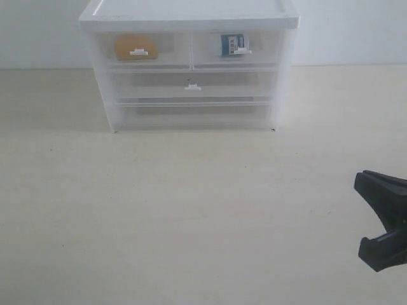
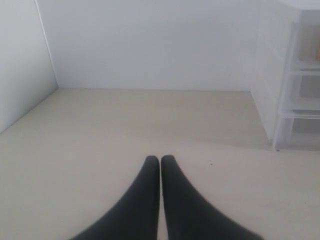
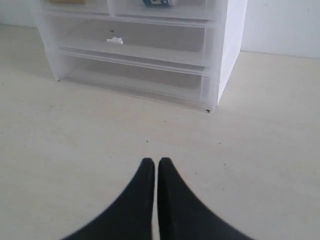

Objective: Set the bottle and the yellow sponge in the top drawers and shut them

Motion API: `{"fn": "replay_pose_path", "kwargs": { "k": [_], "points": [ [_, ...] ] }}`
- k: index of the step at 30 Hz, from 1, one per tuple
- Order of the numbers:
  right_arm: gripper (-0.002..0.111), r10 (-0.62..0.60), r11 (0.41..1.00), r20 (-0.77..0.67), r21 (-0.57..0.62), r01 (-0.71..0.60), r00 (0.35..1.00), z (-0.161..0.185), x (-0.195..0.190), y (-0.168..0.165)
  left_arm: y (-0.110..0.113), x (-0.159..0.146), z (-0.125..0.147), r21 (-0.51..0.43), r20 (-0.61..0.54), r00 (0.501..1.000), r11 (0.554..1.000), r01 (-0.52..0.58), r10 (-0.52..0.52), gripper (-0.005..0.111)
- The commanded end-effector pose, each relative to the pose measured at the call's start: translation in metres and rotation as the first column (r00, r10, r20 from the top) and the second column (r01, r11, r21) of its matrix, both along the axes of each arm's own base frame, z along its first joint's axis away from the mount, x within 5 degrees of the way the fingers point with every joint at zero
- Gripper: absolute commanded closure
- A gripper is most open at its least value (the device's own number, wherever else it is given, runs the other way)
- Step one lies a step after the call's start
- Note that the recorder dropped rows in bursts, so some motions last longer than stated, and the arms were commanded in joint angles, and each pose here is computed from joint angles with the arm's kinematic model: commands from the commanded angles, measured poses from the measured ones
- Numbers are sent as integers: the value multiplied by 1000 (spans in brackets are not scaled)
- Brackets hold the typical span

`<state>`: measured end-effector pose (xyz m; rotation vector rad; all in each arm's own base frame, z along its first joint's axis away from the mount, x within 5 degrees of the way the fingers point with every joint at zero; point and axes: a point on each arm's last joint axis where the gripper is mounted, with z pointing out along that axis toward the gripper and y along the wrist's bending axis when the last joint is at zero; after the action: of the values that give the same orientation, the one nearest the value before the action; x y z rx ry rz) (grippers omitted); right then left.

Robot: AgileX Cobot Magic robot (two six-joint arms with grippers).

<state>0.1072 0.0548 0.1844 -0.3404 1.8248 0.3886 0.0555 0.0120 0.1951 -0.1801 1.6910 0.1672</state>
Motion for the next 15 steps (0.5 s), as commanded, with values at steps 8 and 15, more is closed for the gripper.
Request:
{"fn": "replay_pose_path", "kwargs": {
  "k": [8,15],
  "points": [
    [106,-291,953,132,128,274,948,20,-21,-39,0,0,-1,-17,-2,1000,1000,2,-2,103],
    [106,-331,939,98,131,317,939,14,-41,-45,0,0,-1,-17,-2,1000,1000,2,-2,103]
  ]
}}
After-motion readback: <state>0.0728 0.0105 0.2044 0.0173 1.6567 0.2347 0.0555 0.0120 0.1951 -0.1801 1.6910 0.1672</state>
